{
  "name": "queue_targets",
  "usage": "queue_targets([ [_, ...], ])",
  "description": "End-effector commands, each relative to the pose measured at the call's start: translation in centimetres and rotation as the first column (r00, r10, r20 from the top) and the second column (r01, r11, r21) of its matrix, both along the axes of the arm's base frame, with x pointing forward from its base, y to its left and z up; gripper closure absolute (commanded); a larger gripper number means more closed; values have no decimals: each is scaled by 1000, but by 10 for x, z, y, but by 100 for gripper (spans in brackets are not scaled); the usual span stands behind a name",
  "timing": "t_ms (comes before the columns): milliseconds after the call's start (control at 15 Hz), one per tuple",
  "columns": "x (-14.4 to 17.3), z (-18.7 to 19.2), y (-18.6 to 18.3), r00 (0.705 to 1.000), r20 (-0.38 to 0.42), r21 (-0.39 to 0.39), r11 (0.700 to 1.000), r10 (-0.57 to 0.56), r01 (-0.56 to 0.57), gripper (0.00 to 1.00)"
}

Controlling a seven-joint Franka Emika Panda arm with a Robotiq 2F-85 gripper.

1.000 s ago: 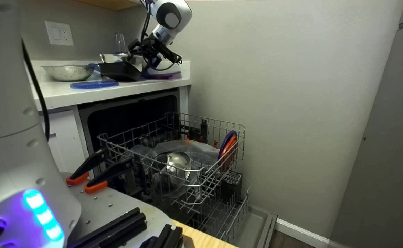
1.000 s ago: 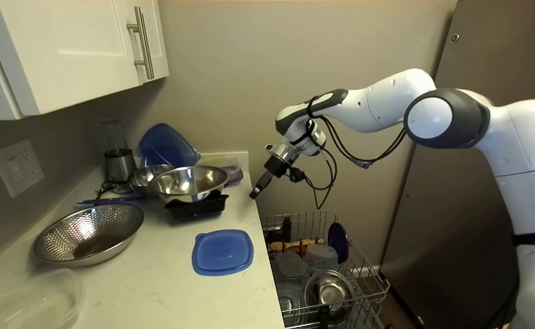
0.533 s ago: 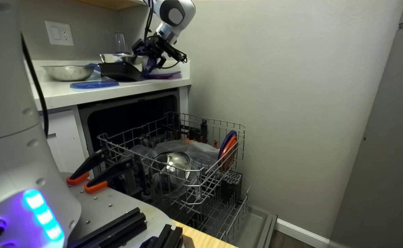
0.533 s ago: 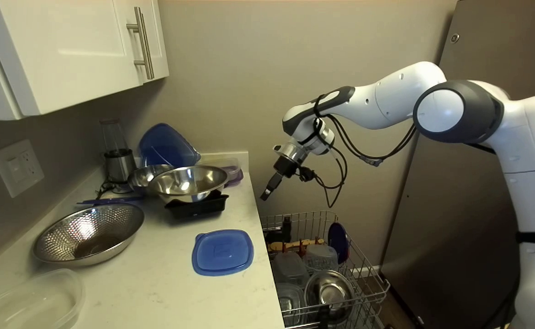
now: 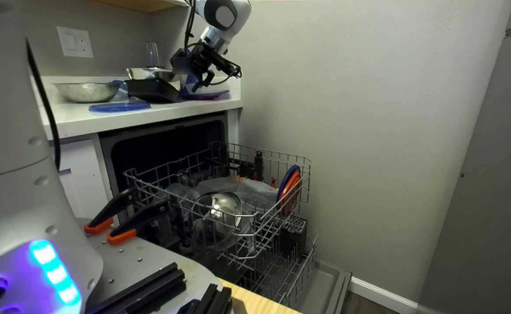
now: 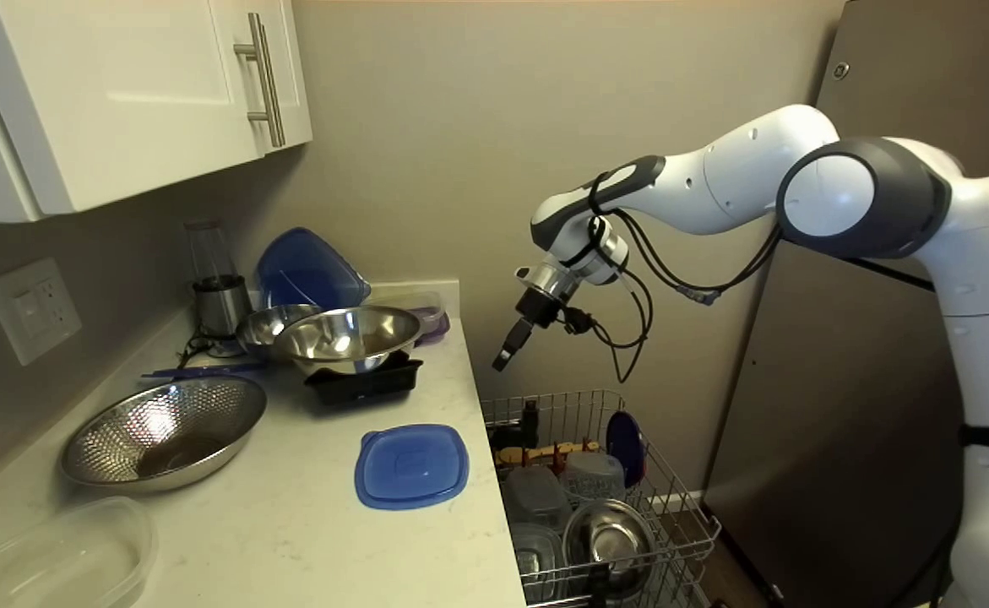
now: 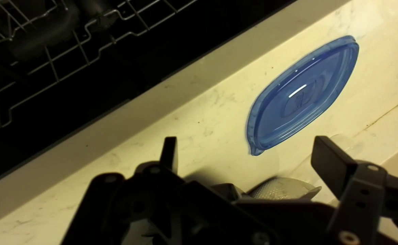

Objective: Remove one blue lid from the dishwasher

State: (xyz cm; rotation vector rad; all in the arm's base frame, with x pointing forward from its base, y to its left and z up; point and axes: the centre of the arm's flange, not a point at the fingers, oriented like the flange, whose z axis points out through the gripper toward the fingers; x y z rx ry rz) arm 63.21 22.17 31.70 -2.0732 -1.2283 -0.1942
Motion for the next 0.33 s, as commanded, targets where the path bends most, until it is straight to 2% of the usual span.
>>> queue_targets([
  [0, 0, 0, 1, 1000, -1, 1, 1000, 1, -1, 0],
  [267, 0, -2, 2, 1000, -4, 2, 1000, 3, -3, 0],
])
